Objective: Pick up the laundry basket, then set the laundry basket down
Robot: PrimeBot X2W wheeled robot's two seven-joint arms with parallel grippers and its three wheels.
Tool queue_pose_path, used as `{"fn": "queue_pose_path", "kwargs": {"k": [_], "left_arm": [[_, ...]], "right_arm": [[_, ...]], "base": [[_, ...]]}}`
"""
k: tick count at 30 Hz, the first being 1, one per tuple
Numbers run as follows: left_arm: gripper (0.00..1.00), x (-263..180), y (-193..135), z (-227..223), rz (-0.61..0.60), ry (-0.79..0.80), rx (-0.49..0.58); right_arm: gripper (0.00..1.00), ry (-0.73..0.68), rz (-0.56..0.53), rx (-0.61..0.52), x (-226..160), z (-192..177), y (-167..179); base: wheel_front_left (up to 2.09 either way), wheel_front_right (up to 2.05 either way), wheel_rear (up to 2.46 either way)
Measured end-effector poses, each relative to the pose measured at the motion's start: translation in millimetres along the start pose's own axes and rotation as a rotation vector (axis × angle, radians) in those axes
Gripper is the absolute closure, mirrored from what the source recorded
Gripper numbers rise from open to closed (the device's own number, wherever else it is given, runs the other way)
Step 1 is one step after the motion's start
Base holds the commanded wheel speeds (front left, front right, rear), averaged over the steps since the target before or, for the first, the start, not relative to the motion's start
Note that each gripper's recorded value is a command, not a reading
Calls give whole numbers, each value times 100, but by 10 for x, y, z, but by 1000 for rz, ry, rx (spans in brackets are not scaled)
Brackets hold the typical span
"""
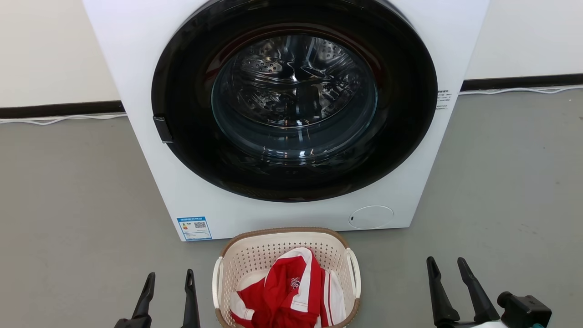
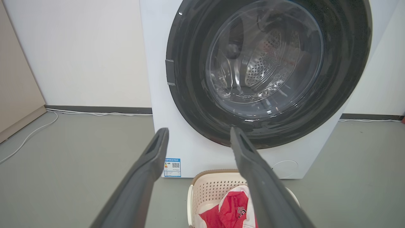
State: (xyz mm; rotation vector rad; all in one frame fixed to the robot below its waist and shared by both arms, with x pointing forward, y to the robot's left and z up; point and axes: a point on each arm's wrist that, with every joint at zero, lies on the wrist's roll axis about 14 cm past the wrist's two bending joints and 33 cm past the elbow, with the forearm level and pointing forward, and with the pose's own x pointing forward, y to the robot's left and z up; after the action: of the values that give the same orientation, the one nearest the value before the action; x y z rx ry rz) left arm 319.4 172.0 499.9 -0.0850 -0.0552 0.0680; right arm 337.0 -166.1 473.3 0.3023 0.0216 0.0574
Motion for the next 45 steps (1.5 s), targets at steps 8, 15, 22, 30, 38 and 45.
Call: {"fn": "queue_pose_path", "kwargs": {"k": [8,15,22,30,38,45], "left_arm": [[0,-2,7,-20,2,6,1],[100,-47,34,-226,10,73,8],[100,-88,70,-327,31,116,-52],[100,-105,98,-428,47,167,-144],[100,-73,105,-451,55,183,-225],[100,-59,118,-490,68,206,-312]], "right_arm": [[0,-4,-10,0,6,15,-34],[100,44,-43,3,-58,-136,-129],[100,76,-70,60,-110,-233,-181],[100,83,-94,140,-103,-244,-217],[100,85,-113,210,-87,-244,-243],[100,85,-132,280,-82,-246,-272]], "base": [[0,0,0],[0,0,0],[0,0,0],[0,0,0],[0,0,0],[0,0,0]]}}
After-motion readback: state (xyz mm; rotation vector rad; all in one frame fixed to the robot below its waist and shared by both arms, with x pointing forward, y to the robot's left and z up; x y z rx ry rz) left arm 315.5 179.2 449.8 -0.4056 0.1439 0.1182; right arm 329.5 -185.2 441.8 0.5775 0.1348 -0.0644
